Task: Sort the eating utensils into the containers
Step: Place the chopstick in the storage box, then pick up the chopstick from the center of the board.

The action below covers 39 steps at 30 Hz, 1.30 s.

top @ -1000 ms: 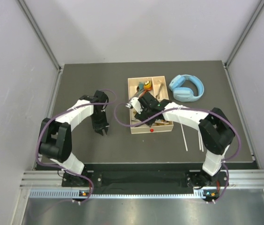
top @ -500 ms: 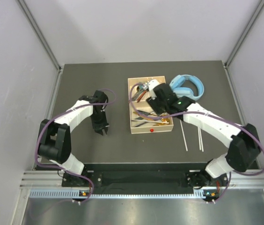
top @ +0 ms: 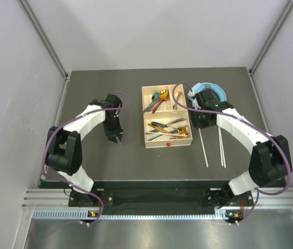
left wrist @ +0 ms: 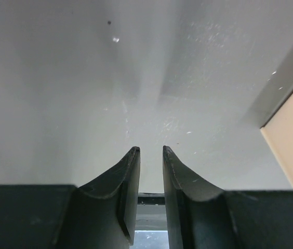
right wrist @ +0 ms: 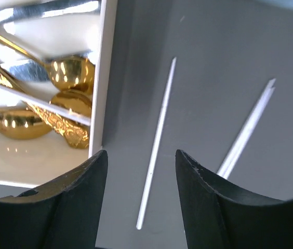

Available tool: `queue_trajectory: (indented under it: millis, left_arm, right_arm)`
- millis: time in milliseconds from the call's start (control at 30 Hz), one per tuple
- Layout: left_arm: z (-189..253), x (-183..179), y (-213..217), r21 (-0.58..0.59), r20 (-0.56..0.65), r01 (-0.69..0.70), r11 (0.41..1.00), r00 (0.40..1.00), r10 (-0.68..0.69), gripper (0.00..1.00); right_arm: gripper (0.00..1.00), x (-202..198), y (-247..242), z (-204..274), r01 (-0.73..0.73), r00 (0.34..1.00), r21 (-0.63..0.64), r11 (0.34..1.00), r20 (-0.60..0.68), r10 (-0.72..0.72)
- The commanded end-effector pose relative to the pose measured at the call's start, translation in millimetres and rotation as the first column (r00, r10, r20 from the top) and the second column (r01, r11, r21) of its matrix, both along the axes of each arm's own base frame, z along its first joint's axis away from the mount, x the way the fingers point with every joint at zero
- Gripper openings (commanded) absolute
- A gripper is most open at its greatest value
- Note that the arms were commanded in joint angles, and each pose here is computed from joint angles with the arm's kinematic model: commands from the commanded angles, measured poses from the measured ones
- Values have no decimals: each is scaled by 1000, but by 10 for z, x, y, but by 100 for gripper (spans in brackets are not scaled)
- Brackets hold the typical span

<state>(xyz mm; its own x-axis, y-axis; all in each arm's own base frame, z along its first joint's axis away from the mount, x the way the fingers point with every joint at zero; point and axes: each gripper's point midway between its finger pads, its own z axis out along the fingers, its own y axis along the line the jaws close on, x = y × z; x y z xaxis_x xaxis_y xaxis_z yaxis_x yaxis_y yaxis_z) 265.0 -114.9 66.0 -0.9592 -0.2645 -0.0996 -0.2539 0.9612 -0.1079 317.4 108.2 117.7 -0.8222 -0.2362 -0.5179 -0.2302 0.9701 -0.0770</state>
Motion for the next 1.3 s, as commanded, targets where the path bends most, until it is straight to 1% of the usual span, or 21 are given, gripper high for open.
queue_trajectory:
  millis: [0, 100, 233, 367, 467, 600, 633, 700, 833, 867, 900, 967, 1000, 1033, 1200, 1267]
  left_arm:
    - [114, 169, -56, -15, 42, -8, 1000, 999, 9, 30]
    - [105, 176, -48, -7, 38, -9, 1000, 999, 9, 30]
    - [80, 160, -30, 1, 32, -7, 1000, 999, 7, 30]
    - [22, 132, -21, 7, 15, -6, 1000, 1000, 5, 30]
    - [17, 136, -19, 9, 14, -6, 1000, 1000, 6, 29]
    - [7, 139, -17, 12, 12, -6, 1000, 1000, 6, 29]
    - [-1, 134, -18, 12, 7, -6, 1000, 1000, 6, 29]
    - [3, 131, -15, 13, 7, -6, 1000, 1000, 6, 29]
    - [6, 135, -18, 12, 5, -4, 1000, 1000, 4, 29]
    - [10, 139, -22, 10, 6, -4, 1000, 1000, 4, 29]
    - [14, 142, -26, 8, 7, -4, 1000, 1000, 4, 29]
    - [26, 155, -34, 5, 11, -5, 1000, 1000, 5, 29]
    - [29, 170, -41, 4, 12, -5, 1000, 1000, 5, 29]
    - [34, 169, -47, 0, 11, -6, 1000, 1000, 6, 29]
    - [50, 189, -60, -5, 17, -7, 1000, 1000, 7, 29]
    - [50, 189, -59, -4, 16, -5, 1000, 1000, 5, 29]
  right_arm:
    - [55, -154, 135, -346, 14, 990, 97, 995, -142, 0]
    - [55, -178, 82, -525, 27, 984, 81, 996, -180, -12]
    - [55, -166, -1, -617, 50, 983, 77, 996, -182, -36]
    - [54, -220, -83, -804, 65, 971, 62, 996, -234, -49]
    - [54, -237, -114, -878, 78, 968, 61, 995, -243, -61]
    - [52, -248, -172, -964, 94, 964, 55, 994, -256, -77]
    - [51, -256, -141, -977, 87, 963, 76, 993, -263, -64]
    - [50, -266, -155, -1015, 92, 959, 78, 993, -277, -67]
    - [45, -284, -158, -1062, 94, 951, 77, 993, -301, -67]
    - [42, -290, -149, -1086, 94, 947, 78, 993, -314, -65]
    - [32, -320, -149, -1106, 92, 942, 76, 993, -331, -62]
    - [22, -331, -146, -1143, 94, 936, 76, 993, -347, -62]
    - [7, -340, -143, -1145, 94, 933, 76, 993, -354, -61]
    - [0, -346, -137, -1160, 92, 929, 76, 993, -364, -58]
    - [0, -371, -148, -1185, 91, 917, 65, 994, -395, -58]
    - [0, -332, -142, -1124, 91, 924, 66, 994, -378, -60]
